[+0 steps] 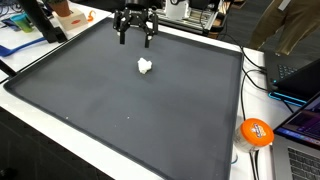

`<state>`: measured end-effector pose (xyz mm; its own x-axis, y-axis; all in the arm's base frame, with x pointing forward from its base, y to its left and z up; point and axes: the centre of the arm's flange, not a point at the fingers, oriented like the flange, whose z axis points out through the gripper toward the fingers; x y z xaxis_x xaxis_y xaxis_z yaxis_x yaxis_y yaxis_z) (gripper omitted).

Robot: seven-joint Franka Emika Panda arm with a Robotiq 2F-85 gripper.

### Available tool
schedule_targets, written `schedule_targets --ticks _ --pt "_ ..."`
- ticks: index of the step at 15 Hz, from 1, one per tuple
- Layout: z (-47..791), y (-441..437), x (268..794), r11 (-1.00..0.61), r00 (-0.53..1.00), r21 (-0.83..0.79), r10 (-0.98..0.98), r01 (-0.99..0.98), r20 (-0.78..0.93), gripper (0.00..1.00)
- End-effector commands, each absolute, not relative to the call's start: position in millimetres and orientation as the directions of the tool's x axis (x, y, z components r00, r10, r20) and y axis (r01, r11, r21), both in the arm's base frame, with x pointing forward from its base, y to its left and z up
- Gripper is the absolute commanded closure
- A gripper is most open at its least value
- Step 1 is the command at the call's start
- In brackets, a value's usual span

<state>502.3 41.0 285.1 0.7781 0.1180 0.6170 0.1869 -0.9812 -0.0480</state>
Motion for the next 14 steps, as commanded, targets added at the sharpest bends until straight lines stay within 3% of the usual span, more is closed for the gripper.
schedule_targets --ticks 1,14 --pt "243 35 486 -0.98 0.74 -0.061 0.103 0.191 0.665 0.0" --pt "190 18 453 -0.954 0.784 -0.167 0.099 0.25 0.613 0.0"
